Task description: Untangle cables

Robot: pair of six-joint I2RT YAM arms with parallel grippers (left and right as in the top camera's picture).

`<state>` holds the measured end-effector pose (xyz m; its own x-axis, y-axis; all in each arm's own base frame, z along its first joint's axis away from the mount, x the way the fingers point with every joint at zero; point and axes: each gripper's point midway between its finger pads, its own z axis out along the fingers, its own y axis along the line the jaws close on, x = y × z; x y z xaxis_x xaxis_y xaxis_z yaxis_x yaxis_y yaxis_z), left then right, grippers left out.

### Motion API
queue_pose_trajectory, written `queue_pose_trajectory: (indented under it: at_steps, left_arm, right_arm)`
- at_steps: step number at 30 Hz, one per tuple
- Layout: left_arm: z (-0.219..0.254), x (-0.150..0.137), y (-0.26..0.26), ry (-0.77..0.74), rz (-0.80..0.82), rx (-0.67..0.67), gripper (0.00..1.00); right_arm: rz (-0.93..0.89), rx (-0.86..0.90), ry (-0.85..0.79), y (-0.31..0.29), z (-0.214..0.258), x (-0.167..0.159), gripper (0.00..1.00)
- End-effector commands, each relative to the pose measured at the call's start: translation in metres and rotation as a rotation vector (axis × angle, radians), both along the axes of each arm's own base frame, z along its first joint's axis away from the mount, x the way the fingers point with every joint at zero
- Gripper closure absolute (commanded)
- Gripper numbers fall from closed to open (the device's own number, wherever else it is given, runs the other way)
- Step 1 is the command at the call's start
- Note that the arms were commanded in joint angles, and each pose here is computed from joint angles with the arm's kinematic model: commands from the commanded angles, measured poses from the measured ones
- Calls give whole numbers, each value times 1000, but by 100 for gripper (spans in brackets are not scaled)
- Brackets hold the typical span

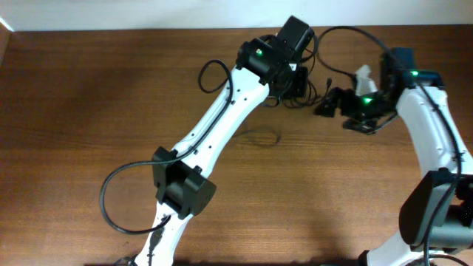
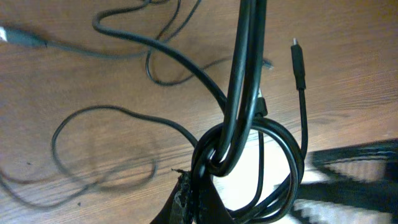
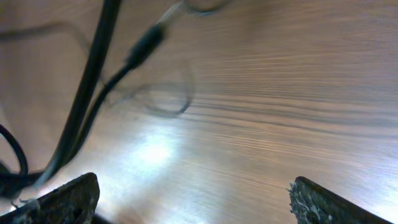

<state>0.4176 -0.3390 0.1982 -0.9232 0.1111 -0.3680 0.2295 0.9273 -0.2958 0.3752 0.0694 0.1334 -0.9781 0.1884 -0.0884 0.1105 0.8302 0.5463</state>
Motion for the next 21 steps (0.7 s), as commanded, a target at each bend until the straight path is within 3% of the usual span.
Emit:
queue_pose_trajectory:
  at_steps: [1,13,21]
  left_arm:
    - [17,-6,3,-16,-25,-9,100]
    - [9,-2,31,-3,31,82,100]
    - [7,4,46,13,62,91,100]
  right_arm:
    - [93,48,-34,29,3,-2,2]
    - [83,265,-91,48,30,10,2]
    - [77,267,-91,46,30,11,2]
